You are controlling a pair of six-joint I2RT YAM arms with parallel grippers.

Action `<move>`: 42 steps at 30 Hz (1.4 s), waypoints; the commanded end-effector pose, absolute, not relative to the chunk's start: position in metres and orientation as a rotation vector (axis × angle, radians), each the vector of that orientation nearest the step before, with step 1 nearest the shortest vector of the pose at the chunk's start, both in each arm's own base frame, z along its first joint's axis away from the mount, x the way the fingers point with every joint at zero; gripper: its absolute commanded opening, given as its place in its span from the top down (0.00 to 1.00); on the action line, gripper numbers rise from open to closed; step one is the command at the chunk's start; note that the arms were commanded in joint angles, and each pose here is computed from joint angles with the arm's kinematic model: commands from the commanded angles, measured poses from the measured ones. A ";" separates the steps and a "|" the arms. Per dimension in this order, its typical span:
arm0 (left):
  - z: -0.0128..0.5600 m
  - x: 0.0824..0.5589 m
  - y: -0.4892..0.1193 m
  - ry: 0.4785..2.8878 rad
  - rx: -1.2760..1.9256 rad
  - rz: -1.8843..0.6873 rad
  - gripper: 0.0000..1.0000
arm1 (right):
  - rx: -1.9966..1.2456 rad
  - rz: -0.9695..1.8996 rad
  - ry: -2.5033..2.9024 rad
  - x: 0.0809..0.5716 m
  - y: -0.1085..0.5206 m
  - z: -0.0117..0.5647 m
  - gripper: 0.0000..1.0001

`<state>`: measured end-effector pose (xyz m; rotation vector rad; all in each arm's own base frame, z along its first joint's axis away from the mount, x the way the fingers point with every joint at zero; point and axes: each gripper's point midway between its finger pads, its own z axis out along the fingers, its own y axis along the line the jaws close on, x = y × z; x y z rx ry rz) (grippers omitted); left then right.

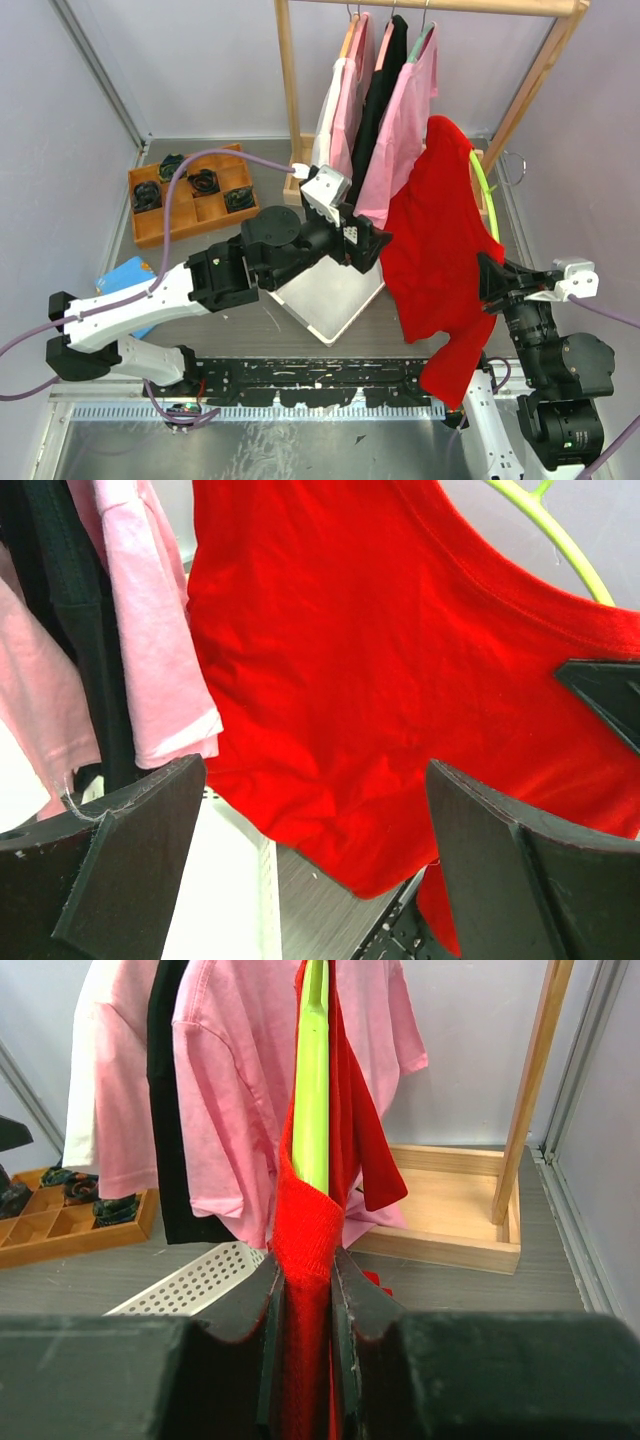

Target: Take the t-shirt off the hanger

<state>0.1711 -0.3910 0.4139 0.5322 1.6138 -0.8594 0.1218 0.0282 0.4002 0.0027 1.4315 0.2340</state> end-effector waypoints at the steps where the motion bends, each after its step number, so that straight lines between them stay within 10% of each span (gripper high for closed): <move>1: 0.444 0.171 -0.395 1.541 0.491 -0.902 0.02 | 0.002 0.222 1.286 0.122 0.026 0.441 0.99; 42: 0.476 0.229 -0.507 1.482 0.511 -0.809 0.04 | -0.041 0.240 1.279 0.104 0.032 0.442 0.99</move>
